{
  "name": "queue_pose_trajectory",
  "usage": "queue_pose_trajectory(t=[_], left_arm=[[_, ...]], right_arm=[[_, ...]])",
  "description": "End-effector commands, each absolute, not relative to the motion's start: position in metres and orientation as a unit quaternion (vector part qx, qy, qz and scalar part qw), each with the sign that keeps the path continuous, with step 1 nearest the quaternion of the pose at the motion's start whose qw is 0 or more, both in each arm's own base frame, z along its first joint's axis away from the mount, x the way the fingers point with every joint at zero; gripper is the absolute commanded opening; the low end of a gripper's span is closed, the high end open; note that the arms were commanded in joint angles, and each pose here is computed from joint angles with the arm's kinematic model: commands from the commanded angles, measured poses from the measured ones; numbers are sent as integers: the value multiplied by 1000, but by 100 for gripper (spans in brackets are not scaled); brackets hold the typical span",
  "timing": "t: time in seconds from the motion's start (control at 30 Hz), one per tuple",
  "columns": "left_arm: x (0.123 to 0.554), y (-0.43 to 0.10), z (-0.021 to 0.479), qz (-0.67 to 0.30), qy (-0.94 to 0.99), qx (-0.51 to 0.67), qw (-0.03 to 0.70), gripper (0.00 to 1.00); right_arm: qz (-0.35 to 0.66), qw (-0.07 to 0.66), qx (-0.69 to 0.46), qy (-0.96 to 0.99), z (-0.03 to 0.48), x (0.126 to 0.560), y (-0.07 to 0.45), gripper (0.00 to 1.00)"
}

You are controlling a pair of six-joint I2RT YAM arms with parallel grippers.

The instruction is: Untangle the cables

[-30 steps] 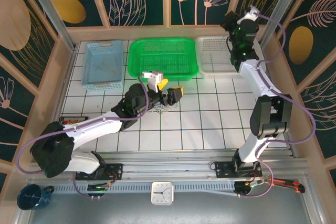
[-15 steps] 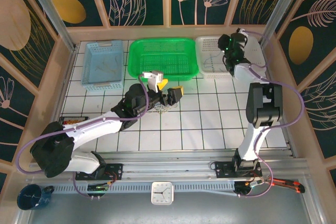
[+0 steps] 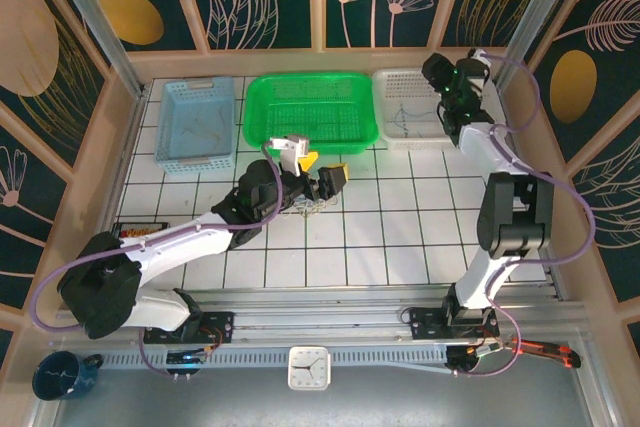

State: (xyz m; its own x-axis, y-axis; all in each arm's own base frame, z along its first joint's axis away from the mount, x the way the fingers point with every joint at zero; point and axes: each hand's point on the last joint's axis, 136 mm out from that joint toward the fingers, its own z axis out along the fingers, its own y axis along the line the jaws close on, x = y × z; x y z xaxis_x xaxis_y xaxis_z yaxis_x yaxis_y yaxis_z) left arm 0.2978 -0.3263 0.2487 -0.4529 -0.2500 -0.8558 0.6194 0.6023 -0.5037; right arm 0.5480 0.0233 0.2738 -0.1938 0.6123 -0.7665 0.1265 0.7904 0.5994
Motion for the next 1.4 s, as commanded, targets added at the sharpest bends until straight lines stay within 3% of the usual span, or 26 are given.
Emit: queue_pose_trajectory(t=[0.0, 0.2, 0.53, 0.83, 1.2, 1.37], left_arm=[[299, -315, 247, -418, 742, 100, 514, 99], [305, -297, 227, -401, 763, 61, 503, 99], [338, -246, 178, -420, 802, -67, 419, 99], [338, -229, 160, -416, 812, -111, 394, 99], [339, -229, 161, -417, 811, -113, 394, 99], [340, -230, 161, -420, 811, -112, 391, 99]], right_arm=[[271, 588, 208, 733, 302, 521, 60, 74], [318, 541, 125, 768, 280, 466, 139, 71], [339, 427, -28, 838, 187, 375, 266, 67], [259, 347, -153, 888, 128, 374, 315, 64], [261, 317, -161, 897, 97, 385, 332, 66], [279, 304, -162, 896, 93, 377, 334, 59]])
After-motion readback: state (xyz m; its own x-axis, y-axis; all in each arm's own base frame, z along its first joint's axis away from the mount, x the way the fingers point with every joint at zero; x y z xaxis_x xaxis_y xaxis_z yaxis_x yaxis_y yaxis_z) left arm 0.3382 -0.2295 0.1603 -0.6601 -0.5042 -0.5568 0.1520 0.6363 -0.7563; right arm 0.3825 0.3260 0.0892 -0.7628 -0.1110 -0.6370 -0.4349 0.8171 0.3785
